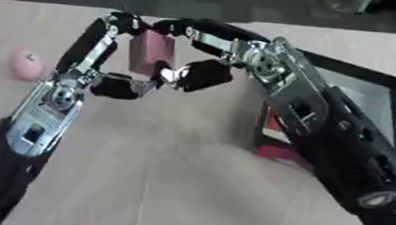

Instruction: Pick up the objects with one hand, pass them to the other hand, and then place them into the box on the other side of the table.

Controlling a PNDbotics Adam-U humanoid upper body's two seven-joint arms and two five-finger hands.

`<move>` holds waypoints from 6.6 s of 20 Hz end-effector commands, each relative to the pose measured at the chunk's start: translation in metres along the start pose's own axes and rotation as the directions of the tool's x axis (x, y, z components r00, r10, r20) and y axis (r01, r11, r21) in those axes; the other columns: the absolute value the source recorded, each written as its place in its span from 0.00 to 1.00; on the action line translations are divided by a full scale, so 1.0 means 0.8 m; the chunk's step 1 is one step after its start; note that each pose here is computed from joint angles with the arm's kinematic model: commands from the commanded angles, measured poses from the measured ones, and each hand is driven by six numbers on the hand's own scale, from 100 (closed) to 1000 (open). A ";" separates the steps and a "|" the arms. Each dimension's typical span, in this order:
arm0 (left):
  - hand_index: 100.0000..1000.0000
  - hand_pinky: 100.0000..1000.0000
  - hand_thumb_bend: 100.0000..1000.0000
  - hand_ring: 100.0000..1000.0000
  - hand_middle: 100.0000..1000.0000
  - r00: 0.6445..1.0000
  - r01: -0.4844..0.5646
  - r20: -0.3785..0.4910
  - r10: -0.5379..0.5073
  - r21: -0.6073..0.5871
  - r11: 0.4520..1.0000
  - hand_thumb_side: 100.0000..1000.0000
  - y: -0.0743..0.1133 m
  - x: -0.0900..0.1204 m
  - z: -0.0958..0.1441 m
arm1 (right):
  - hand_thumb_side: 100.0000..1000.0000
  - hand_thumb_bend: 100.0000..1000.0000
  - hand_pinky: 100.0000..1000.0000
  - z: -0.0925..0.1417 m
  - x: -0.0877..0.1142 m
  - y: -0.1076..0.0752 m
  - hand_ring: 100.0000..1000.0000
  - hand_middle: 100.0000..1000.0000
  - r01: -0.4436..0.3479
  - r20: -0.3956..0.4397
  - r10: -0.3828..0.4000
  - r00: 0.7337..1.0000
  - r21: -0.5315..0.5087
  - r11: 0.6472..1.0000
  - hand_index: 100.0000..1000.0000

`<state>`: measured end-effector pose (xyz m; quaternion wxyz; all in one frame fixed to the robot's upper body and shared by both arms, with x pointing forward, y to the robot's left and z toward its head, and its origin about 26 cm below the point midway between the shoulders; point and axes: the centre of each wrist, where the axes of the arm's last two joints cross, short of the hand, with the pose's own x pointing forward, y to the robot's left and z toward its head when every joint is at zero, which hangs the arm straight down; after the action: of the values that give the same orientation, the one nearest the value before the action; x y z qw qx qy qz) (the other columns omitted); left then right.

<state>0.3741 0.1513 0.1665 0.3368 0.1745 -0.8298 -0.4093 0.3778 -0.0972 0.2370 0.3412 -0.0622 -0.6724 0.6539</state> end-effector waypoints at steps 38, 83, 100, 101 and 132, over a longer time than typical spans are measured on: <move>0.49 0.68 0.00 0.55 0.43 0.992 -0.101 0.092 0.092 0.101 0.990 0.00 0.008 0.005 -0.012 | 0.51 0.00 1.00 0.004 0.009 -0.003 1.00 0.85 -0.097 -0.048 0.099 0.994 0.029 0.995 1.00; 0.56 0.66 0.04 0.49 0.40 0.979 -0.151 0.142 0.143 0.042 0.988 0.00 0.001 0.005 -0.012 | 0.23 0.00 0.95 -0.002 -0.005 0.003 0.84 0.37 0.022 -0.055 -0.028 0.998 -0.110 0.994 0.71; 0.78 0.73 0.71 0.63 0.58 0.995 -0.056 0.081 0.057 -0.023 0.998 0.13 0.000 0.001 -0.010 | 0.12 0.00 0.92 0.005 0.008 -0.010 0.77 0.30 0.105 -0.050 -0.116 0.992 -0.179 0.978 0.65; 0.79 0.73 0.77 0.64 0.58 0.996 -0.047 0.081 0.049 -0.020 0.999 0.16 0.001 0.002 -0.010 | 0.13 0.00 0.92 0.006 0.009 -0.011 0.77 0.29 0.108 -0.049 -0.118 0.992 -0.181 0.978 0.65; 0.80 0.72 0.82 0.63 0.57 0.985 0.069 -0.170 -0.041 0.161 0.985 0.24 0.008 -0.028 0.010 | 0.15 0.00 0.92 0.085 0.016 -0.050 0.77 0.29 0.159 -0.059 -0.186 0.981 -0.308 0.938 0.66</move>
<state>0.3828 0.1657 0.1491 0.3900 0.2455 -0.8213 -0.3361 0.3495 -0.1405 0.2685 0.4233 -0.0652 -0.7381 0.5213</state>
